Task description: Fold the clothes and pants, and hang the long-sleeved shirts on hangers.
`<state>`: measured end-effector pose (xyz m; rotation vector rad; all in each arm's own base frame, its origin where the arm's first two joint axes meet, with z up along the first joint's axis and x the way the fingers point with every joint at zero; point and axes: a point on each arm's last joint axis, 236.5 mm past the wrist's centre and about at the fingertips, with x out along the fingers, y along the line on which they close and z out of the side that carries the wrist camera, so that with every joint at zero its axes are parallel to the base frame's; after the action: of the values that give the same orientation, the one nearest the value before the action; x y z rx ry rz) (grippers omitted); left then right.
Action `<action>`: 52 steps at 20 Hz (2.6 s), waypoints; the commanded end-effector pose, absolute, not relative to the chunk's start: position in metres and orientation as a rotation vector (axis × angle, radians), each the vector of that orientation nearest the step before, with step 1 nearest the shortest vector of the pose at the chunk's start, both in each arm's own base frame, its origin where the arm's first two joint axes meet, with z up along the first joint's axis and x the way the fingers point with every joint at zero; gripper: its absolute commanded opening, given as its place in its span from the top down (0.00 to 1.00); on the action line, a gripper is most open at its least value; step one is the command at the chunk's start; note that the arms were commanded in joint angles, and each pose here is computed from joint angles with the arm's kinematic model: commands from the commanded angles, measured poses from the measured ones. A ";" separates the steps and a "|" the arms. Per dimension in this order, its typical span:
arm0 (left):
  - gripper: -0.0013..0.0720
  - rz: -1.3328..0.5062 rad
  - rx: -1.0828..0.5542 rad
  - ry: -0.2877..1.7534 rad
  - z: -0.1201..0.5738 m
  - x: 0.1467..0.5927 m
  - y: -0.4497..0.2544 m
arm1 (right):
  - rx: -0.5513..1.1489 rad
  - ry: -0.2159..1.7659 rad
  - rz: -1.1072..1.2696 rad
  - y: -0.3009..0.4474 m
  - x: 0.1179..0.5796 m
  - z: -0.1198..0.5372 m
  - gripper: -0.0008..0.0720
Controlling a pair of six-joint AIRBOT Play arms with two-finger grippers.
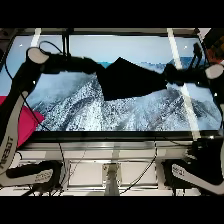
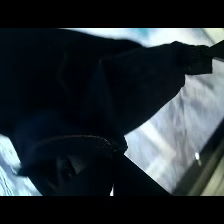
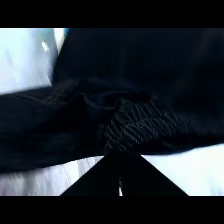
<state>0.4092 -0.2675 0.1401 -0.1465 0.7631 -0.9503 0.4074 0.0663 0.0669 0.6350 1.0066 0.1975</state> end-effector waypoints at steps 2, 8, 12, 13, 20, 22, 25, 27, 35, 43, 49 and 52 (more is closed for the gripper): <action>0.98 -0.970 -0.107 0.939 0.081 0.326 -0.262 | 0.656 1.230 0.208 0.088 0.288 0.006 0.96; 0.98 -0.942 0.008 1.029 0.038 0.282 -0.238 | 0.645 1.423 0.131 0.087 0.198 -0.054 0.96; 0.98 -0.817 0.179 1.039 0.019 0.296 -0.202 | 0.612 1.410 0.018 0.067 0.192 -0.070 0.96; 0.98 -0.810 0.179 1.028 0.019 0.299 -0.203 | 0.630 1.376 0.018 0.068 0.200 -0.067 0.96; 0.98 -0.780 -0.153 0.680 0.118 0.371 -0.260 | 0.927 1.071 -0.002 0.077 0.273 -0.018 0.96; 0.98 -0.805 -0.182 0.622 0.149 0.399 -0.278 | 0.997 0.922 -0.073 0.055 0.303 0.003 0.96; 0.98 -0.842 -0.190 0.563 0.172 0.449 -0.314 | 1.133 0.669 -0.158 0.022 0.343 0.038 0.96; 0.98 -0.835 -0.211 0.546 0.167 0.489 -0.334 | 1.235 0.541 -0.224 0.001 0.362 0.048 0.96; 0.92 -0.659 -0.431 0.274 0.132 0.623 -0.385 | 1.269 0.065 -0.532 -0.088 0.420 0.026 0.93; 0.05 -0.619 -0.420 0.205 0.160 0.626 -0.373 | 1.022 0.404 -0.397 -0.093 0.475 0.025 0.28; 0.05 -0.943 -0.329 0.254 0.262 0.551 -0.347 | 0.749 0.937 -0.117 -0.132 0.392 0.031 0.30; 0.05 -0.995 -0.281 0.225 0.303 0.525 -0.323 | 0.830 1.173 0.181 -0.107 0.349 0.027 0.28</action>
<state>0.5606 -0.3386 0.2710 -0.3304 0.2087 -0.8979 0.4075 -0.1400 0.0217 0.8244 0.9022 -0.1644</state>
